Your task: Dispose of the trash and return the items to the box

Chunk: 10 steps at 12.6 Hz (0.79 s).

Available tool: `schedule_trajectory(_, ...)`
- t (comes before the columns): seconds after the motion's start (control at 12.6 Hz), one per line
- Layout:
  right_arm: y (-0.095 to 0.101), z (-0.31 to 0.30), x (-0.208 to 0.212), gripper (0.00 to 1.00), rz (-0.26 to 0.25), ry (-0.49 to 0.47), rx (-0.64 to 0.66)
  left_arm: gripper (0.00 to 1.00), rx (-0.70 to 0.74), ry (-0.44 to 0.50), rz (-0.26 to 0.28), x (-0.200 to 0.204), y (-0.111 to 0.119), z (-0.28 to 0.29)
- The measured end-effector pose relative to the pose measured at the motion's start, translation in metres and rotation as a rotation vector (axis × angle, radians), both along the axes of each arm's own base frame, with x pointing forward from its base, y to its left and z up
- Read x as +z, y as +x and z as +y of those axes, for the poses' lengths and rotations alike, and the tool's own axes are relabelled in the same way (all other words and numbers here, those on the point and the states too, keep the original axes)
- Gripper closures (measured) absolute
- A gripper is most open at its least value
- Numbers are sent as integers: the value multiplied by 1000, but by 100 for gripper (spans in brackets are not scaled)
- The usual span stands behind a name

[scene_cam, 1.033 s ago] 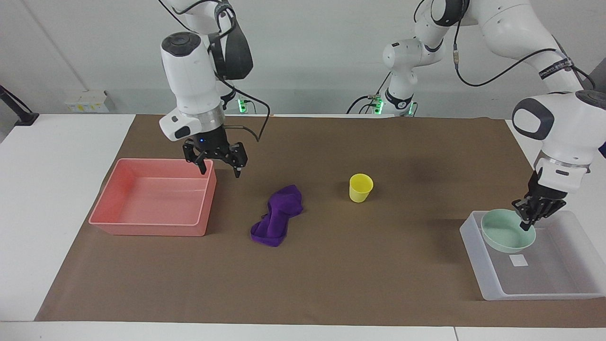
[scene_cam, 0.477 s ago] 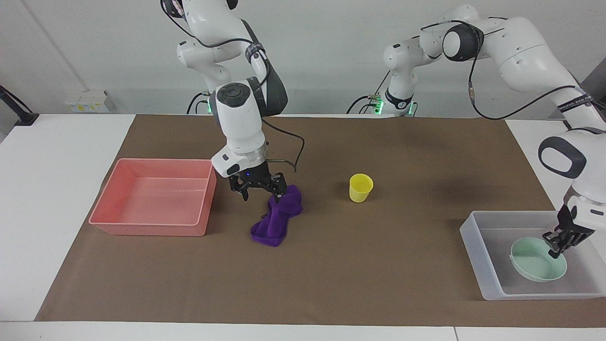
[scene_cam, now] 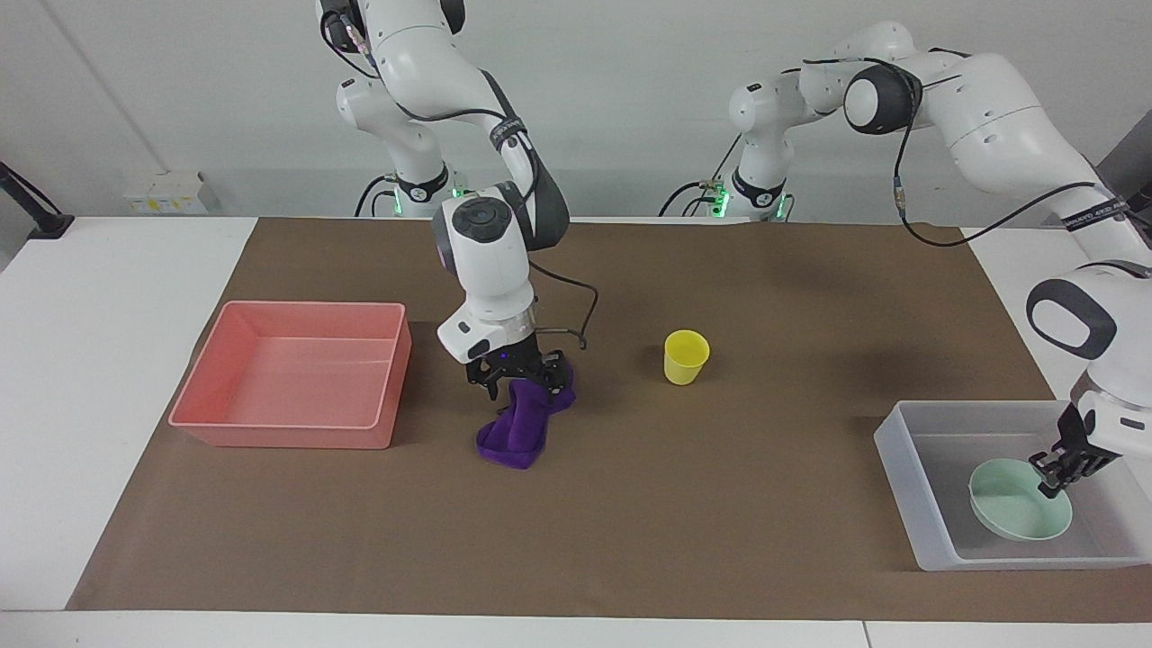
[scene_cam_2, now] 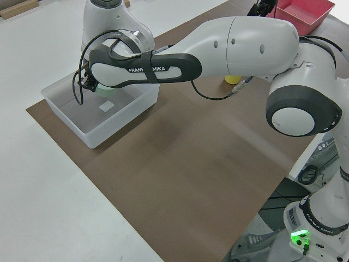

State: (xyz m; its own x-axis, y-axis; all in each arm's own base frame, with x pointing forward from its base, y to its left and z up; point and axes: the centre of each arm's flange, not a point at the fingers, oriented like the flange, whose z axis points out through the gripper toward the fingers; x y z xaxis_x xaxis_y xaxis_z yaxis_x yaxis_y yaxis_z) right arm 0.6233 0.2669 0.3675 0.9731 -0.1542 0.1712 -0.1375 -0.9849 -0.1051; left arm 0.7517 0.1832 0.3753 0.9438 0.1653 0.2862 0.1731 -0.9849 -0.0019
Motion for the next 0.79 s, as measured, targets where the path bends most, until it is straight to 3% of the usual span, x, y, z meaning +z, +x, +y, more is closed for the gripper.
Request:
schedule_trajectory(0.4,-3,6,-31,0,-16,6,-5,96,30,-56,57,-23,-6,8)
schedule_trajectory(0.48,-4,6,-34,0,-22,7,-5,91,36,-58,63,-23,-8,13)
schedule_trajectory(0.56,-6,5,-38,0,-27,9,-6,79,39,-59,66,-24,-9,15)
schedule_trajectory(0.71,-9,2,-47,0,-25,8,-6,71,35,-62,68,-22,-9,12)
schedule_trajectory(0.79,-11,2,-49,10,-20,5,-7,61,31,-62,63,-18,-8,9)
